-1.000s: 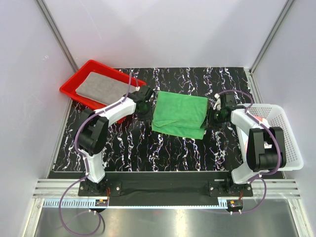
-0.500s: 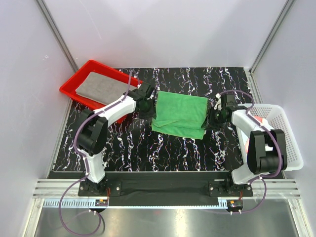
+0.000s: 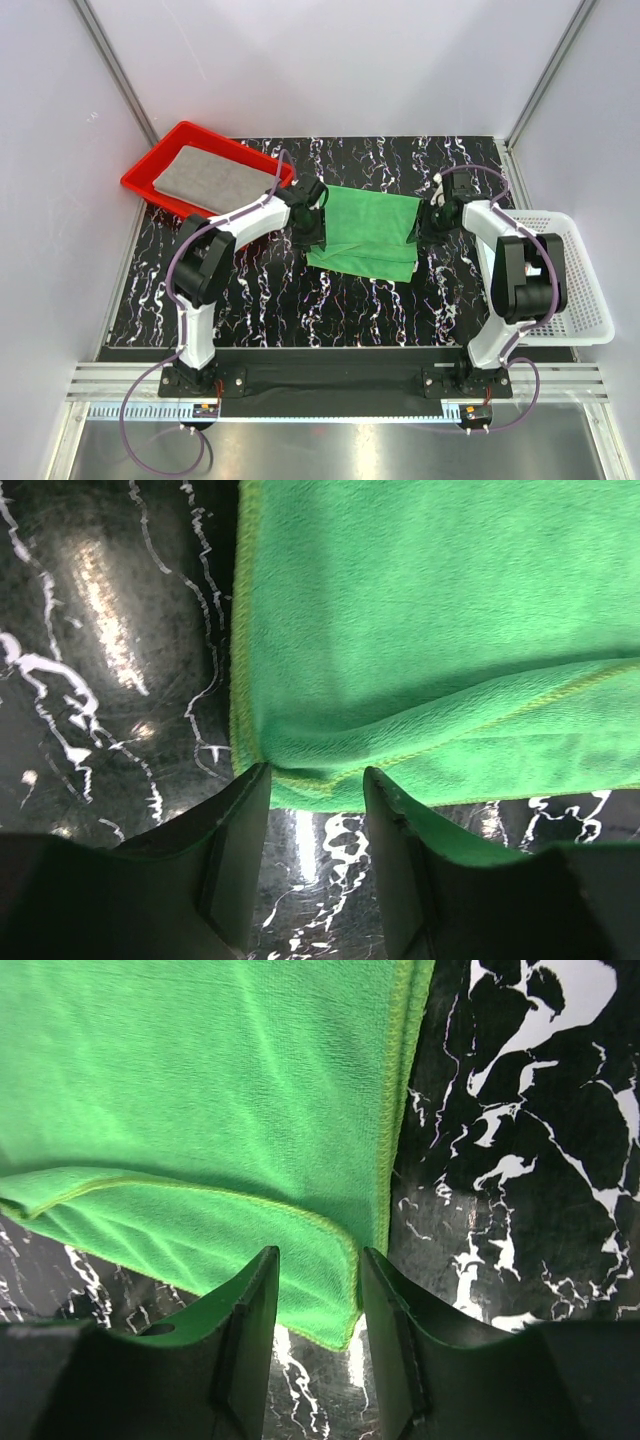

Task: Fold and stack the towels
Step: Fold the towel

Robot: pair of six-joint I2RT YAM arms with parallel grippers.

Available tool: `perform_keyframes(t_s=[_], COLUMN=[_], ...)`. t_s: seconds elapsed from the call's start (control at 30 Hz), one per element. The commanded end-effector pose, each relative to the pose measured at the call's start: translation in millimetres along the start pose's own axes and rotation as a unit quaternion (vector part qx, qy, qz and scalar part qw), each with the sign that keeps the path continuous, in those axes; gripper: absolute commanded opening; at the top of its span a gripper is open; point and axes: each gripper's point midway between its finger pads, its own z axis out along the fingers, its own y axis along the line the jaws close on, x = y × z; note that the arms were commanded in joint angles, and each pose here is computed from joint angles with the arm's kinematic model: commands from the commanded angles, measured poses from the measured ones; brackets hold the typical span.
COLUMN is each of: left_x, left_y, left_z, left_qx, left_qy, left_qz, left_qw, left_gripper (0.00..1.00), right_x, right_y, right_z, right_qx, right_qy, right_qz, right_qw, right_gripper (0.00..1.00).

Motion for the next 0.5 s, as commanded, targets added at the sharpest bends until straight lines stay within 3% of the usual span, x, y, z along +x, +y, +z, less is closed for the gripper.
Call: perform_keyframes(t_s=[0.0, 0.07, 0.17, 0.2, 0.3, 0.47], left_x=[-16, -16, -16, -16, -17, -18], left_y=[-7, -6, -5, -5, -5, -2], left_z=[-7, -7, -9, -9, -12, -19], left_qx=[0.002, 0.001, 0.001, 0.001, 0.001, -0.005], left_qy=[-0.021, -0.021, -0.023, -0.023, -0.025, -0.029], left_qz=[-0.003, -0.002, 0.001, 0.002, 0.005, 0.012], left_qw=[1.000, 1.000, 1.000, 1.000, 1.000, 0.999], left_gripper=[0.44, 0.38, 0.22, 0.13, 0.01, 0.00], right_x=[-12, -10, -6, -6, -5, 0], right_y=[0, 0, 1, 1, -1, 3], right_z=[2, 7, 12, 13, 11, -1], right_qx=[-0.003, -0.009, -0.018, -0.019, -0.016, -0.024], right_qy=[-0.007, 0.000, 0.006, 0.006, 0.003, -0.008], right_qz=[-0.012, -0.012, -0.013, -0.015, -0.021, -0.032], right_qw=[1.000, 1.000, 1.000, 1.000, 1.000, 0.999], right_gripper=[0.46, 0.45, 0.41, 0.39, 0.27, 0.04])
